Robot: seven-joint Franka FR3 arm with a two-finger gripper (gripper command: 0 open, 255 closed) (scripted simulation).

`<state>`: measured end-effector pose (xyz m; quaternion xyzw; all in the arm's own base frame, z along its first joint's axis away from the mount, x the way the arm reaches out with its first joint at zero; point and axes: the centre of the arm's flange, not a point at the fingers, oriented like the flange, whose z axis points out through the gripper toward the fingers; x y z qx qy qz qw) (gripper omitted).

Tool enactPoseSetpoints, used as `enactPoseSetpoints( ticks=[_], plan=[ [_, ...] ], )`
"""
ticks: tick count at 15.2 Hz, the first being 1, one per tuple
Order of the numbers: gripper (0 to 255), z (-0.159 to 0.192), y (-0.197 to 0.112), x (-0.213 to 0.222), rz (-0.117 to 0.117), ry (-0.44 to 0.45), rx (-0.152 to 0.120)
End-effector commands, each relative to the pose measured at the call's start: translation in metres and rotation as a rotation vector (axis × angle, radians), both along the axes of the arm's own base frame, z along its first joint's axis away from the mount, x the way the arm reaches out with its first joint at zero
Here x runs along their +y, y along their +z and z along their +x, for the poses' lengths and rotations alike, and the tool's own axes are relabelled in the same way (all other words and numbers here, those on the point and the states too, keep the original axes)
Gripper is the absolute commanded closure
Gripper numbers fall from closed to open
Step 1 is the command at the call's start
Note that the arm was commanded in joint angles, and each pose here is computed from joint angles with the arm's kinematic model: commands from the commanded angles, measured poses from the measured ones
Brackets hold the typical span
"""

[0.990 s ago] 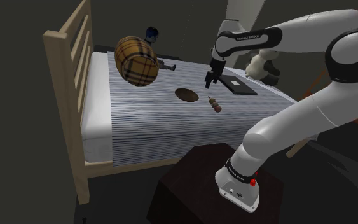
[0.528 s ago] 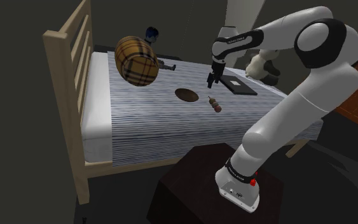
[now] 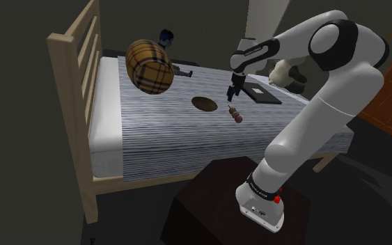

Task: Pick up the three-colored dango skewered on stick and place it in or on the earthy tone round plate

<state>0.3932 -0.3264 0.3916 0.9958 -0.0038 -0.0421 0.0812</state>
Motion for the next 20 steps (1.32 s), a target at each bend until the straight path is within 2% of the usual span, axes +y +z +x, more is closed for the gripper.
enactPoseSetpoints(
  ticks=[1, 9, 10, 19, 20],
  plan=[
    [0, -0.0008, -0.0084, -0.0014, 0.0, 0.0, 0.0],
    [0, -0.0008, -0.0083, -0.0014, 0.0, 0.0, 0.0],
    [255, -0.0008, -0.0083, -0.0014, 0.0, 0.0, 0.0],
    [255, -0.0008, -0.0083, -0.0014, 0.0, 0.0, 0.0],
    [0, -0.0008, -0.0083, -0.0014, 0.0, 0.0, 0.0]
  ],
)
